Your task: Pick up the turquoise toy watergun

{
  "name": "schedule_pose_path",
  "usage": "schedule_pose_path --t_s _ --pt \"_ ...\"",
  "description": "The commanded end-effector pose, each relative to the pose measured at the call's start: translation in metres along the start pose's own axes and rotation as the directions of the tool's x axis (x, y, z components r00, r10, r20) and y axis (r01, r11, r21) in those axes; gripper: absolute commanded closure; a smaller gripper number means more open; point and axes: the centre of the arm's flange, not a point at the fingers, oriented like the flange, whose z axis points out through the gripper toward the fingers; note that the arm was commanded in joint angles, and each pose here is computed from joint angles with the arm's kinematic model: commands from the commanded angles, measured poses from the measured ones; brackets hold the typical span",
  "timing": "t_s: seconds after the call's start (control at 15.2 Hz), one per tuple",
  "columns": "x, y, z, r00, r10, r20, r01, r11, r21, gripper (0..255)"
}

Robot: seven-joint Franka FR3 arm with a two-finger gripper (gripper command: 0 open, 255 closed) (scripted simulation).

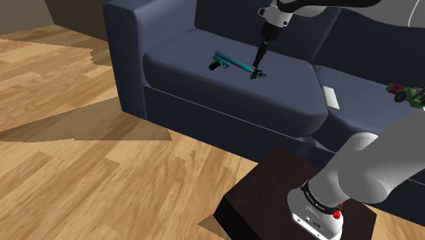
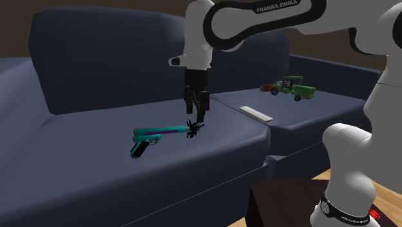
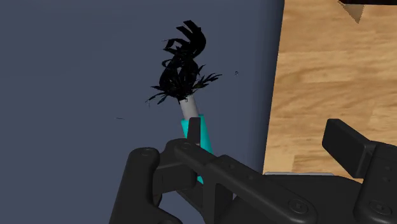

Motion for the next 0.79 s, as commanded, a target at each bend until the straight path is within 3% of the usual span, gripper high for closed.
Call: schedule_pose_path --t_s 0.0,0.26,0.73 --pt "0.02 0.016 0.007 0.997 -0.078 -0.004 0.078 0.997 0.009 0" --pt "0.061 0.042 0.017 0.979 -0.205 -0.013 0.206 0.978 0.027 0" --pt "0.058 0.043 0.054 0.979 -0.205 -0.013 0.206 0.978 0.027 0"
